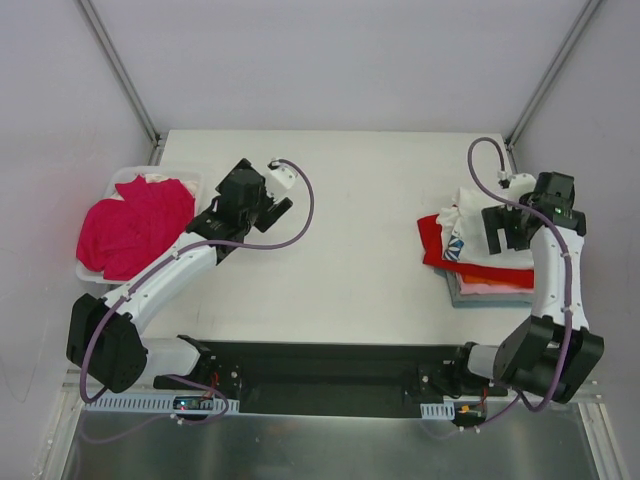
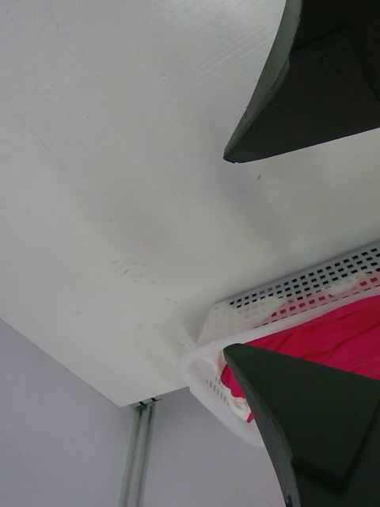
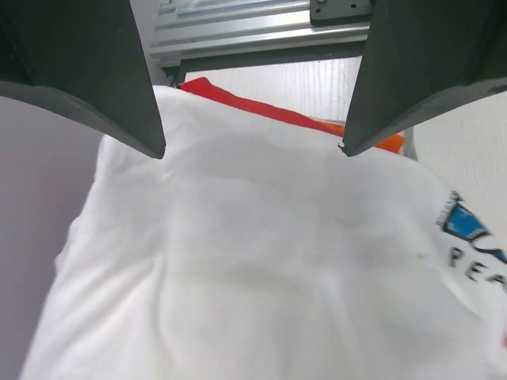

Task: Fold and stack the t-shirts
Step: Put the neatly folded tshirt into the corner of the board with the right arm

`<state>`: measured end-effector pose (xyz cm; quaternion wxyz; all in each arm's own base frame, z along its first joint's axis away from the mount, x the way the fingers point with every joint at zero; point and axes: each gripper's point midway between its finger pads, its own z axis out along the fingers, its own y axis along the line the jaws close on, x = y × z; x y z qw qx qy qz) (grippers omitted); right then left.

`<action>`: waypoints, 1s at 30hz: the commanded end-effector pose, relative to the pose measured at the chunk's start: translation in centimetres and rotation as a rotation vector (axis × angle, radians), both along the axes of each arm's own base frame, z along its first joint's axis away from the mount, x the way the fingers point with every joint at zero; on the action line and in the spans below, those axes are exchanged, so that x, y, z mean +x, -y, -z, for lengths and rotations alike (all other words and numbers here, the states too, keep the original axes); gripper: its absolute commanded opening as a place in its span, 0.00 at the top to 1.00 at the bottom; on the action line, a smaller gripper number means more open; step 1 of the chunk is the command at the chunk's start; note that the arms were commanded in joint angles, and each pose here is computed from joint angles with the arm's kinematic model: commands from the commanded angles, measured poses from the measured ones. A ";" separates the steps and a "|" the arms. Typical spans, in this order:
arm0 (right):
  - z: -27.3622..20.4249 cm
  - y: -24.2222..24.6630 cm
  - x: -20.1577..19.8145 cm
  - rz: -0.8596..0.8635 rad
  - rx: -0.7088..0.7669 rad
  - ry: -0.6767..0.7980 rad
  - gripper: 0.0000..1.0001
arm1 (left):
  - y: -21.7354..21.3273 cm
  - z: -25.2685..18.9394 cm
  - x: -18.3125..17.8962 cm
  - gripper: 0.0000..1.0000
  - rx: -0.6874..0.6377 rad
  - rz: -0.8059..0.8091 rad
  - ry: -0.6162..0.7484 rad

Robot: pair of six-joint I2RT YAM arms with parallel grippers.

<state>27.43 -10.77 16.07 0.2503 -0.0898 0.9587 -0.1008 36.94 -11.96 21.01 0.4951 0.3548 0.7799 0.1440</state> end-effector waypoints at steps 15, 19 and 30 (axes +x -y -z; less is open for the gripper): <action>-8.3 -11.8 7.0 -0.254 -0.034 0.208 0.03 | -0.2 -1.0 1.5 0.01 -0.023 -0.053 0.030; -7.4 -13.5 7.4 -0.289 -0.044 0.189 0.04 | -0.4 -1.3 1.6 0.01 -0.029 -0.060 0.038; -7.0 -15.3 7.6 -0.319 -0.049 0.190 0.04 | -0.3 -1.2 1.3 0.01 -0.045 -0.056 0.038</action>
